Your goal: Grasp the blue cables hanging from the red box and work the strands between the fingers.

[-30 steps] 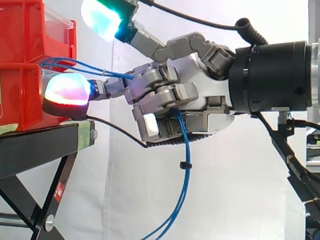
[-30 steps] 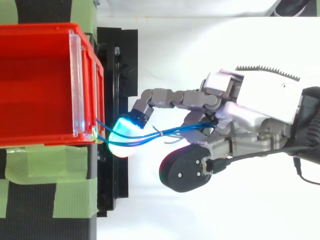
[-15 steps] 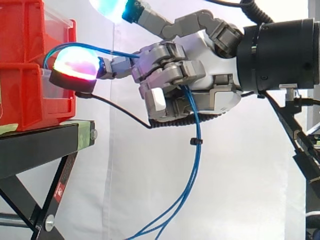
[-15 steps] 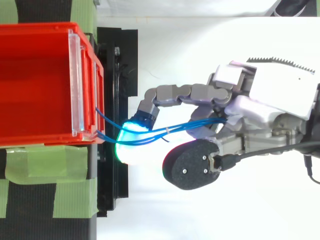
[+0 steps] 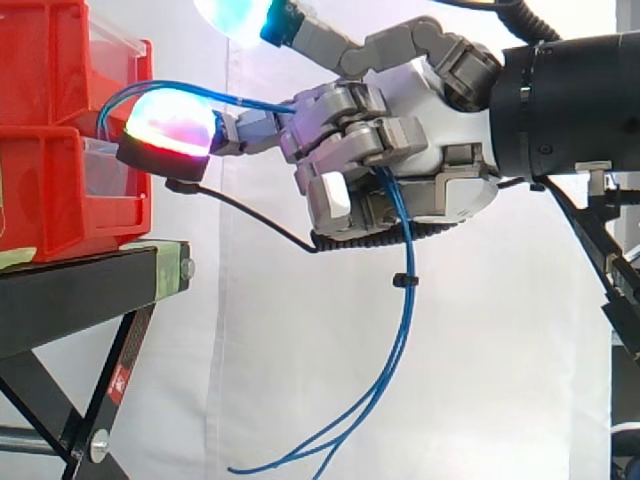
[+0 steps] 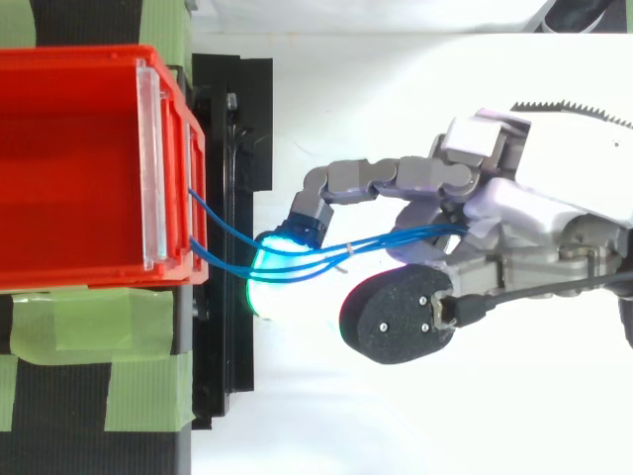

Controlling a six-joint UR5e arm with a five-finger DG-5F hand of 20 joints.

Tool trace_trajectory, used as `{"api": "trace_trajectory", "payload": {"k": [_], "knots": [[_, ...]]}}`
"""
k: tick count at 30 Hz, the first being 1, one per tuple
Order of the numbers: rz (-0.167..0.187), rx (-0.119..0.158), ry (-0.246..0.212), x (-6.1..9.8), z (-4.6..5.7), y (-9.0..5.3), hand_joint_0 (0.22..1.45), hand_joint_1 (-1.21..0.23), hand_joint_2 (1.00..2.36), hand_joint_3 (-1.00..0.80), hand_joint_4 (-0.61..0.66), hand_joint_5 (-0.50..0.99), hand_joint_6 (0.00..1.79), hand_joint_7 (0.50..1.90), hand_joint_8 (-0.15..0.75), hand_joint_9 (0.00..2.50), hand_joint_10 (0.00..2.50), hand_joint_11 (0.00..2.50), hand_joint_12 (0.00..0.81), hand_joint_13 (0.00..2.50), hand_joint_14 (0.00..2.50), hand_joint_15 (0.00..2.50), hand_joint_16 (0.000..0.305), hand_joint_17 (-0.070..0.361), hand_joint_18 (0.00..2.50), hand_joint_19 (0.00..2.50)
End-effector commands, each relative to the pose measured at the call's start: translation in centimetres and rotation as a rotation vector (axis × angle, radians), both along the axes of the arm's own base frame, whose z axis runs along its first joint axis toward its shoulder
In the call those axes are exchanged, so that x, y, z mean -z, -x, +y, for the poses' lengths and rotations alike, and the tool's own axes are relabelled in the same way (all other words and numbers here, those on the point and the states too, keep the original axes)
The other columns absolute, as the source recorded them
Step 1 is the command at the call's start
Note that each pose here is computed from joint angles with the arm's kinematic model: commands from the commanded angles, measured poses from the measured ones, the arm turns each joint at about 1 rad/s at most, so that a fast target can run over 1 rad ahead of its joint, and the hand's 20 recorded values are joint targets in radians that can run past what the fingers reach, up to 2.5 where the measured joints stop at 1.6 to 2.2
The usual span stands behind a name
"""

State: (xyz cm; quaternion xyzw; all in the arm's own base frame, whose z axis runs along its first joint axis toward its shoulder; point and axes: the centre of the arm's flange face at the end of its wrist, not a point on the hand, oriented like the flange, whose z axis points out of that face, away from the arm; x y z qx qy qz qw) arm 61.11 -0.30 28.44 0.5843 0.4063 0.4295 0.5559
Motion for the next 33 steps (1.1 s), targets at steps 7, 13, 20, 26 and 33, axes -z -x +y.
{"api": "trace_trajectory", "payload": {"k": [7, 13, 20, 26, 33], "knots": [[0.045, 0.001, 0.013, 1.2, -0.3, 1.0, 0.83, -0.58, 1.01, -0.87, 0.20, 0.28, 0.19, 1.20, 0.492, 1.27, 2.50, 2.46, 0.646, 1.79, 2.50, 1.41, 0.248, 0.186, 2.42, 0.51], [-0.014, 0.032, 0.002, 1.2, -1.0, 2.5, 0.83, -0.58, 1.01, -0.88, 0.20, 0.29, 0.18, 1.20, 0.492, 1.27, 2.50, 2.46, 0.646, 1.79, 2.50, 1.41, 0.248, 0.186, 2.42, 0.51], [0.001, 0.038, 0.029, -0.8, -1.4, 3.5, 0.83, -0.59, 1.01, -0.87, 0.19, 0.29, 0.19, 1.20, 0.492, 1.27, 2.50, 2.46, 0.646, 1.79, 2.50, 1.41, 0.248, 0.186, 2.42, 0.51], [0.002, 0.053, 0.031, -1.1, -1.6, 3.8, 0.83, -0.60, 1.01, -0.86, 0.18, 0.27, 0.23, 1.19, 0.492, 1.27, 2.50, 2.46, 0.646, 1.79, 2.50, 1.41, 0.248, 0.186, 2.42, 0.51], [0.010, 0.095, 0.041, -1.0, -2.0, 3.9, 0.83, -0.61, 1.01, -0.88, 0.18, 0.27, 0.24, 1.17, 0.492, 1.27, 2.50, 2.46, 0.646, 1.79, 2.50, 1.41, 0.248, 0.186, 2.42, 0.51]]}}
